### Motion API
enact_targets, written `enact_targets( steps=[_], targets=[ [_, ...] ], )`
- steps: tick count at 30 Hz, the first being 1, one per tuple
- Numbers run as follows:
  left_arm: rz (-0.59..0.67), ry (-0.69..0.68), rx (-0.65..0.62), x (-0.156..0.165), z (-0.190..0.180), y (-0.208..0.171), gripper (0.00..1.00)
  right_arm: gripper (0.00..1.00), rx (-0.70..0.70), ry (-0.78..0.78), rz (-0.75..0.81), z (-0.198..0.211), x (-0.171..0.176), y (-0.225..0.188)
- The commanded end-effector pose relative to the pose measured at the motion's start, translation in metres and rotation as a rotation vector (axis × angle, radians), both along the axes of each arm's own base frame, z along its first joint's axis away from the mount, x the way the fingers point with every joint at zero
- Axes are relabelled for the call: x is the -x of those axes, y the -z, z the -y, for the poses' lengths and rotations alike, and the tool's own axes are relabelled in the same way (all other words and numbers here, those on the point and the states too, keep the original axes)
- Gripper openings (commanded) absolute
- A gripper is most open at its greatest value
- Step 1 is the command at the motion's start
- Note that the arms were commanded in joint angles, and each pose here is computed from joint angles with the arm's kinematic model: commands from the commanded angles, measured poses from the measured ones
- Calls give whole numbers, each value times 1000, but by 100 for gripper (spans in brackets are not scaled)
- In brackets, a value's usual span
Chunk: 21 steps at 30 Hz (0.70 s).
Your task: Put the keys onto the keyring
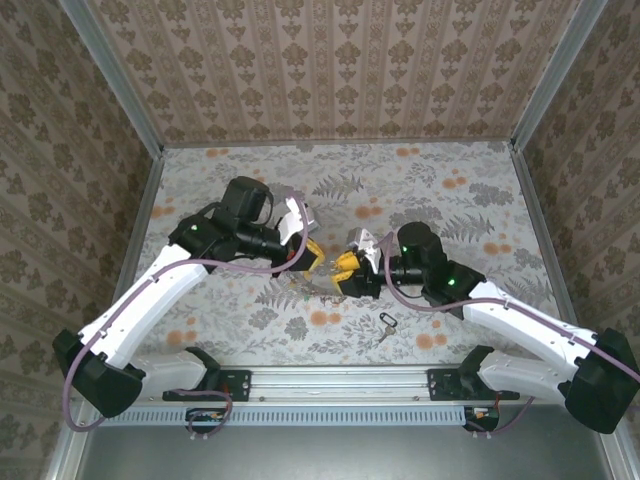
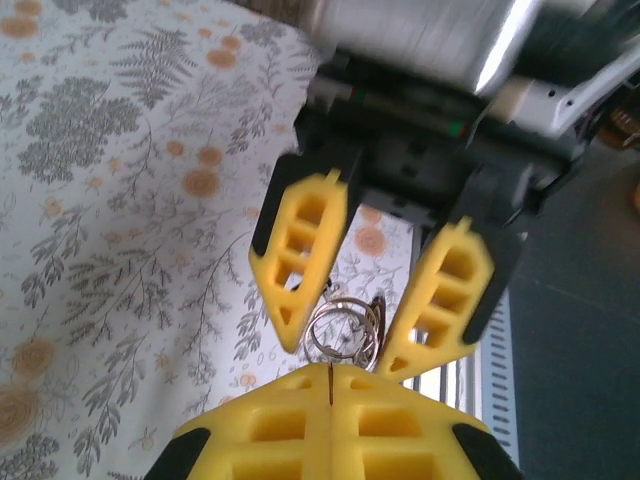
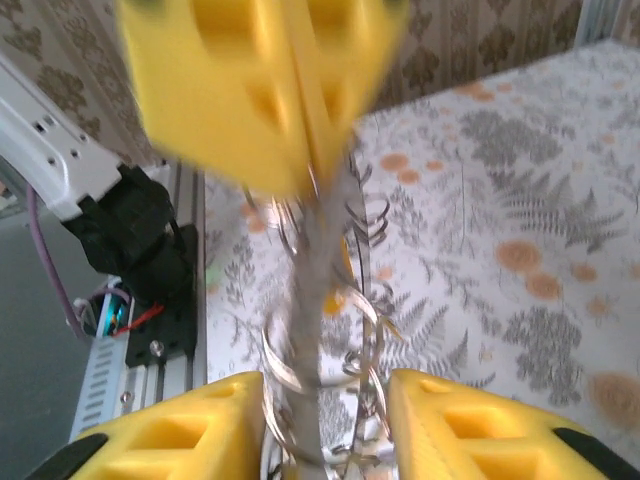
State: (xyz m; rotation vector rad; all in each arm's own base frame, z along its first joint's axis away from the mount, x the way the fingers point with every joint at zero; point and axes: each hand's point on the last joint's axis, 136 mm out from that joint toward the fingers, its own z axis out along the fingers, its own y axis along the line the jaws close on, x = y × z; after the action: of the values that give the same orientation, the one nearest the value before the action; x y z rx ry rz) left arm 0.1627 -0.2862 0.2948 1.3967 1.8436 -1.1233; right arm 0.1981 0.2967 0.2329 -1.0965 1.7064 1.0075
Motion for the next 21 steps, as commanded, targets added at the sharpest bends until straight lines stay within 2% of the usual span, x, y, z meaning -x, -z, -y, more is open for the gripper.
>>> enact_targets(
  steps=[1, 7, 14, 18, 21],
  targets=[
    [30, 77, 137, 16, 1, -44, 0, 41, 35, 10, -15, 6, 7, 13],
    [12, 107, 146, 22, 1, -45, 0, 38, 0, -5, 5, 2, 7, 3],
    [5, 99, 134, 22, 1, -41, 0, 21, -55, 2, 40, -4, 0, -14],
    [-5, 92, 95, 19, 2, -33, 0, 1, -48, 24, 57, -3, -4, -13],
    [-5, 82, 66, 17, 4, -28, 0, 0, -60, 52, 82, 1, -5, -18]
  ],
)
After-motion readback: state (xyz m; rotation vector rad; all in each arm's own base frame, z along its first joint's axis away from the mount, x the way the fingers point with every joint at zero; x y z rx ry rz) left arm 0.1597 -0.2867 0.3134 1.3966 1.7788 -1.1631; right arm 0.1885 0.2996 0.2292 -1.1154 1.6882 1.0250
